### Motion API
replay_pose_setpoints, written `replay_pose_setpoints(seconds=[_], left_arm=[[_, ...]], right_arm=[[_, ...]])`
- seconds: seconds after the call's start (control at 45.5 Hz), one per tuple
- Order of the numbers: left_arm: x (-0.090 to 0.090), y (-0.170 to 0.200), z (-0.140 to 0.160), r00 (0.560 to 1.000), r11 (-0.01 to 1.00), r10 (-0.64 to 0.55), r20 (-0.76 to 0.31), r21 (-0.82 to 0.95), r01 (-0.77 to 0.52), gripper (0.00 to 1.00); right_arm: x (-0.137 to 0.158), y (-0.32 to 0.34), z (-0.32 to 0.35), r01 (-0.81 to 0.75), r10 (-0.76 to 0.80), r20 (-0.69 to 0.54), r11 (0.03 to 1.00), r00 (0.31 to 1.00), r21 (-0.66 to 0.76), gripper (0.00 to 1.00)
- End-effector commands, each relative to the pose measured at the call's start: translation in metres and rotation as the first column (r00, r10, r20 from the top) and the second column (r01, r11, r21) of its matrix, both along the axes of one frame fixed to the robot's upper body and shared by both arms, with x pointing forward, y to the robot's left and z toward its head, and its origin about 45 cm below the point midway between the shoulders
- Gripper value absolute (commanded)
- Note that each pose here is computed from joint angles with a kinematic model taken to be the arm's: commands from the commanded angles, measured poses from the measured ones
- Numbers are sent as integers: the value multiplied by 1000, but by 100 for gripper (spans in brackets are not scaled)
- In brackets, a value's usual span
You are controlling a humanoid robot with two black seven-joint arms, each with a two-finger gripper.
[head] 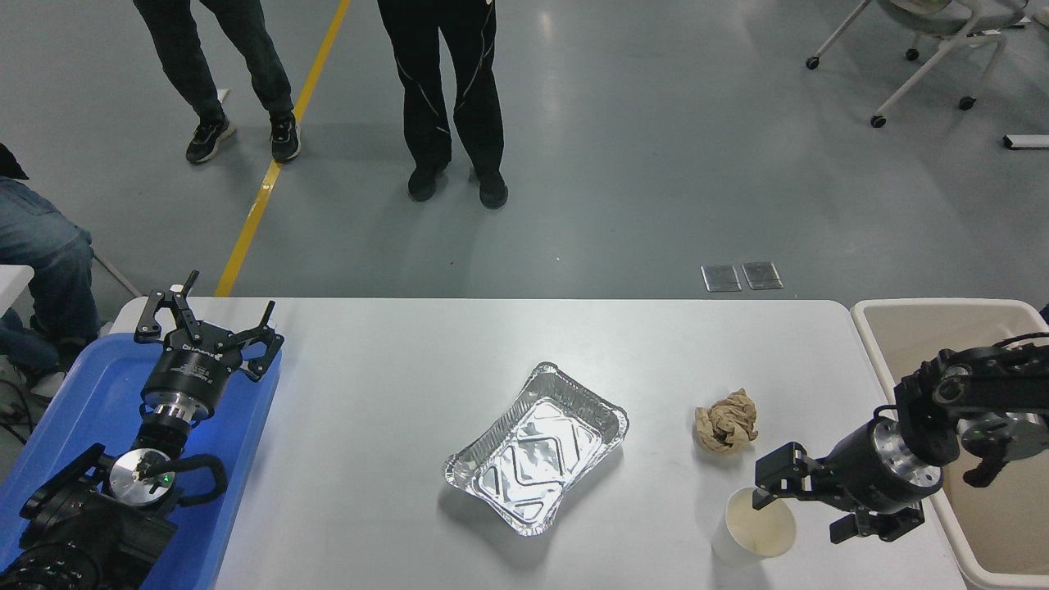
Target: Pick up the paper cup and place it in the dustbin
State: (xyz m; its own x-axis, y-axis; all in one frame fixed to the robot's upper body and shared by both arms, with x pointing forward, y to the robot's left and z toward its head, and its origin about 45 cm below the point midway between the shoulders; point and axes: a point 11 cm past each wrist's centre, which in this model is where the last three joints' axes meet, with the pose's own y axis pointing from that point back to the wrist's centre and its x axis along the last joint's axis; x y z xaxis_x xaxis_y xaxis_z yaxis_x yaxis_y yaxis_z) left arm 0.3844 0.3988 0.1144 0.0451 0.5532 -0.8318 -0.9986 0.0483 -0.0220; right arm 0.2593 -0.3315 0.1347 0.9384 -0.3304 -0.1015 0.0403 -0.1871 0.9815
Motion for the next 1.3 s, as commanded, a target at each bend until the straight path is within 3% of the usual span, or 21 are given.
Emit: replay_pose_setpoints(seconds=[0.0, 0.33, 0.44, 0.615, 1.077, 1.275], left_arm=[[0, 0, 0, 1000, 1000, 0, 0, 0, 0, 99], [0, 0, 0, 1000, 1000, 0, 0, 0, 0, 99], [0, 0, 0, 1000, 1000, 0, 0, 0, 0, 99], [0, 0, 0, 1000, 1000, 0, 0, 0, 0, 99], [0, 0, 0, 1000, 1000, -2, -2, 1, 2, 99], [0, 0, 0, 1000, 1000, -2, -2, 1, 2, 99]], right_arm=[[-11, -8, -18, 1, -1, 0, 1000, 1000, -31, 100], [-13, -6, -36, 32, -29, 48, 998, 998, -55, 96], [-11, -3, -38, 31, -27, 62, 998, 998, -59, 70], [-8, -8, -39, 37, -32, 65, 997, 997, -72, 0], [-8, -11, -33, 16, -11, 63, 997, 998, -77, 0], [-3, -10, 1, 3, -1, 66, 999, 998, -32, 0]])
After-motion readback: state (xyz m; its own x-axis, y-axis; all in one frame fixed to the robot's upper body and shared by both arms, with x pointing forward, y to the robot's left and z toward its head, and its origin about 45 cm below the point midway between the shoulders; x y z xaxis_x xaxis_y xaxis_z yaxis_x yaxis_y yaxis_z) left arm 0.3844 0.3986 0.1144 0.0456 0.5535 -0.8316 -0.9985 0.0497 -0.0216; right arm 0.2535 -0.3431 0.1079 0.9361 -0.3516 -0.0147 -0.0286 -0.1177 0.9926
